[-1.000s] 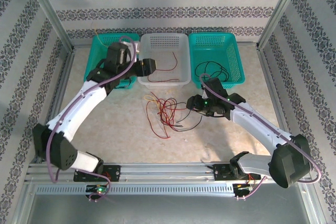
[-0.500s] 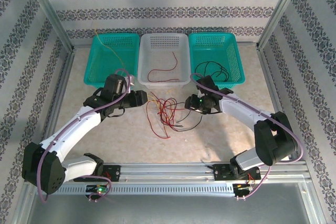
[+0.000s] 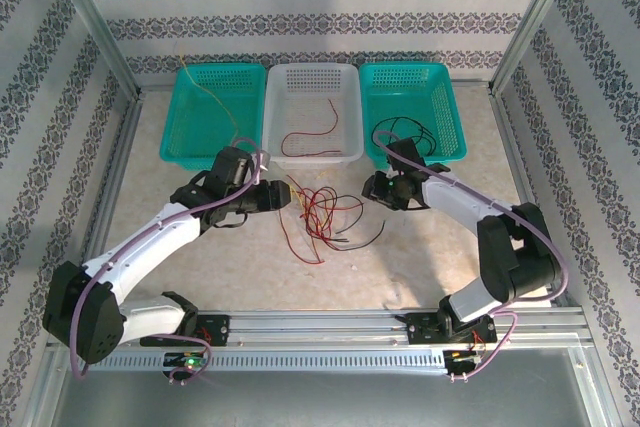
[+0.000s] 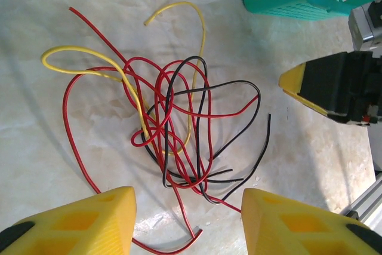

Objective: Untangle the cables

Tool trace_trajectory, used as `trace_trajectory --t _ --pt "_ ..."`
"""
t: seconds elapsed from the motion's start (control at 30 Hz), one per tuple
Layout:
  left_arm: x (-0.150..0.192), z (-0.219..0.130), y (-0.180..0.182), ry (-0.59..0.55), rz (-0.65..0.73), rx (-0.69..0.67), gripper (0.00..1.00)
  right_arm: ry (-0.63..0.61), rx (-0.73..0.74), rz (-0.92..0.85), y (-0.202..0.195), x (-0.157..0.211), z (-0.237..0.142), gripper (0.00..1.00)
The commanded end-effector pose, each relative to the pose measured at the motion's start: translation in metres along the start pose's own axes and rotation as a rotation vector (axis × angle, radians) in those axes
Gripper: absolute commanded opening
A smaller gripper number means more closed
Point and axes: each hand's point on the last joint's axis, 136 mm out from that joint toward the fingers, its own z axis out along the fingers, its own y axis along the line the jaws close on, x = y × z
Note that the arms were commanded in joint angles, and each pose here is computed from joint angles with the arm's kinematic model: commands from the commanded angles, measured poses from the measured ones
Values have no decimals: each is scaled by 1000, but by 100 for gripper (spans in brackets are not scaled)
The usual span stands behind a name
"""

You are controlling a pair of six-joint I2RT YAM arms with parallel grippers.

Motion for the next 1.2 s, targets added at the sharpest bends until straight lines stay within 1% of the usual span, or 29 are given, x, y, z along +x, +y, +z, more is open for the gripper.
trace_trajectory --t 0.0,0.17,0.27,0.33,0.47,0.73,0.77,0.83,0.9,0.97,1.07,1.13,1.17 --pt "-13 -5 -18 -38 22 37 49 -16 7 40 -1 -7 7 41" --pt "-12 -6 -19 -35 25 39 50 7 -5 73 2 -6 25 42" --pt "-11 -4 -20 -31 28 41 50 18 -26 73 10 -5 34 45" --pt "-12 -4 -19 -31 30 36 49 32 -32 63 16 -1 38 46" --pt "-9 -1 -18 -22 31 34 49 43 -50 47 26 10 38 46" --pt "-5 4 -16 -13 21 36 49 28 -99 96 29 24 31 46" --pt "-4 4 -17 -11 22 37 49 26 -105 97 30 24 30 44" --pt "-5 4 -17 -13 25 38 49 23 -114 97 32 24 31 37" --pt "-4 4 -17 -11 25 37 49 24 -112 97 33 23 33 25" --pt "-3 4 -18 -11 27 38 49 24 -118 92 35 22 34 17" --pt "-2 3 -17 -9 32 35 49 18 -132 82 39 21 32 8" --pt "-1 2 -16 -7 34 33 49 6 -147 69 44 19 26 0" --pt "0 2 -17 -6 37 35 49 -5 -158 58 47 19 20 0"
